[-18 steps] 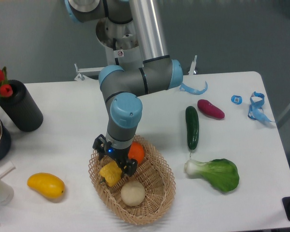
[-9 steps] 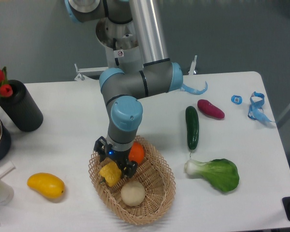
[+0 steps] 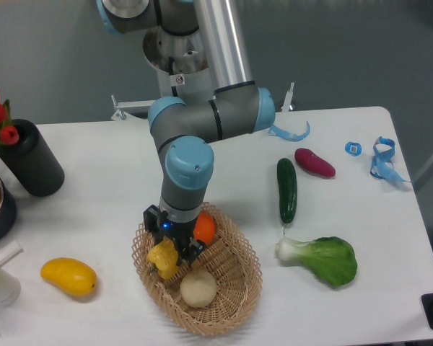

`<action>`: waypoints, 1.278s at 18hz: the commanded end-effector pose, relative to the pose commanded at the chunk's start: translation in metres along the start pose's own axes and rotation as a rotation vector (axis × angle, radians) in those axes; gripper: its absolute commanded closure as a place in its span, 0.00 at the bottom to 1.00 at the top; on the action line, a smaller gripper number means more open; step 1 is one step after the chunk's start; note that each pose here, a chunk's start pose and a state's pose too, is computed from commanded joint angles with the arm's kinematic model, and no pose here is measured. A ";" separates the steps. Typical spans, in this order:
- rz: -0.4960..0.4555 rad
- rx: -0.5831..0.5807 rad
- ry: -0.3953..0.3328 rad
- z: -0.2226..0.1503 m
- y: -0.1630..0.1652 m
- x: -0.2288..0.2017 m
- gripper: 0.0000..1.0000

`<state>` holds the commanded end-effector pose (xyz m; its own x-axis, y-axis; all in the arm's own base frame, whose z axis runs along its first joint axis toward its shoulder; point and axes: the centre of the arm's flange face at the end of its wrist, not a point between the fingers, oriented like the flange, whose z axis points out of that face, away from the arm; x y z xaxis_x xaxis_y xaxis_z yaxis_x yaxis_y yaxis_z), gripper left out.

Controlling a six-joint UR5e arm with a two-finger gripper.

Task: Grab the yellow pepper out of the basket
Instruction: 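Lift the yellow pepper out of the basket toward the bok choy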

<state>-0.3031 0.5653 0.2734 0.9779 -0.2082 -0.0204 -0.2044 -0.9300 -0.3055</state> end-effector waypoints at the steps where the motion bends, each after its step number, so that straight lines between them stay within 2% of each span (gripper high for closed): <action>1: -0.008 0.011 -0.016 -0.010 0.002 -0.008 0.66; 5: -0.033 0.065 -0.119 -0.062 0.001 -0.053 0.66; 9: -0.049 0.088 -0.199 -0.103 0.022 -0.102 0.66; 14: -0.008 0.070 -0.235 -0.126 0.058 -0.126 0.66; 23: -0.027 0.063 -0.253 -0.136 0.081 -0.139 0.66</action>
<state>-0.4616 0.4779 0.3808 0.9646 -0.0936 -0.2466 -0.1825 -0.9120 -0.3675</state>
